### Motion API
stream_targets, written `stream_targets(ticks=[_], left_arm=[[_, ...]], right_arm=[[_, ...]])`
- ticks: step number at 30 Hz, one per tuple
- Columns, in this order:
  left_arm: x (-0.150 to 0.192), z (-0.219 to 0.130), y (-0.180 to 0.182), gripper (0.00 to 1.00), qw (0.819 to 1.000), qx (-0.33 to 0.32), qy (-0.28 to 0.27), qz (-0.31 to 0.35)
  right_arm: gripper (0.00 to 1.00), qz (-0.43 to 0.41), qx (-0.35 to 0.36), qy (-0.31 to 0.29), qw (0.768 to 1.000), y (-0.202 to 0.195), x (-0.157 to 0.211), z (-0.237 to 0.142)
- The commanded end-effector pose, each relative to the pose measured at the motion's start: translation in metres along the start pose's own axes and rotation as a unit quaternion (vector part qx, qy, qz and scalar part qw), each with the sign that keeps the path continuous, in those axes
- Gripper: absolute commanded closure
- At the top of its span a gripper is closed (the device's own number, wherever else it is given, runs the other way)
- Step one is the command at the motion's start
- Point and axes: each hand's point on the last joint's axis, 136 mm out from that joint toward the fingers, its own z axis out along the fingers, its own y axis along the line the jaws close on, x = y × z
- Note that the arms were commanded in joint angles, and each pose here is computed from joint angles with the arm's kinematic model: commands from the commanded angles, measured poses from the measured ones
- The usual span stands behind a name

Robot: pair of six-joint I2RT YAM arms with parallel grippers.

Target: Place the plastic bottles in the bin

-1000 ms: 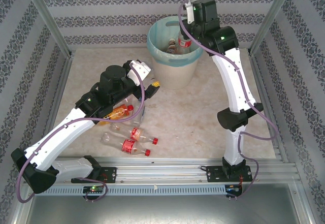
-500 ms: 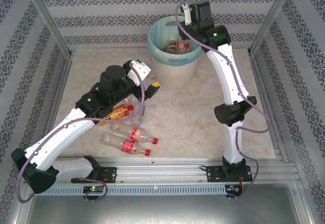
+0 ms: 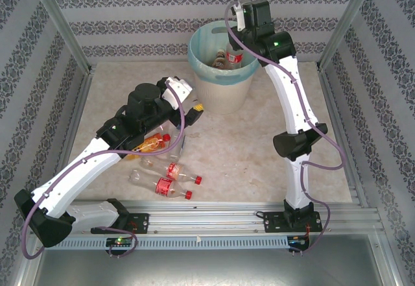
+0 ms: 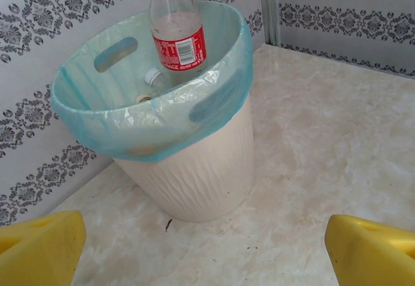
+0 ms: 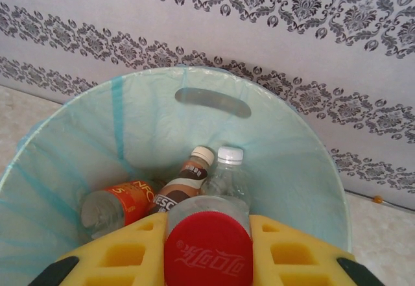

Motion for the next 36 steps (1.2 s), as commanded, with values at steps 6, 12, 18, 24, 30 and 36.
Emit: stream_targets(ticks=[6,12,18,24,30,36], left_arm=[[-0.008,0.0,0.004,0.04,1.0,-0.001,-0.023,-0.019],[-0.007,0.001,0.002,0.04,1.0,0.002,-0.023,-0.021],[-0.006,0.0,0.003,0.04,1.0,-0.001,-0.021,-0.02],[-0.004,0.0,0.004,0.04,1.0,-0.004,-0.02,-0.016],[-0.003,0.0,0.003,0.04,1.0,-0.003,-0.019,-0.015],[-0.002,0.001,0.004,0.04,1.0,-0.004,-0.017,-0.013]], right_arm=[[0.87,-0.051,0.078,-0.024,0.995,-0.023,-0.019,-0.057],[0.88,-0.074,0.093,0.002,0.993,-0.024,-0.003,-0.027],[0.88,-0.077,0.074,0.04,0.993,-0.019,0.022,0.02],[0.89,-0.042,0.042,0.077,0.995,-0.016,0.049,0.048],[0.89,0.005,0.019,0.102,0.995,-0.022,0.074,0.065],[0.89,0.011,0.016,0.12,0.993,-0.022,0.091,0.073]])
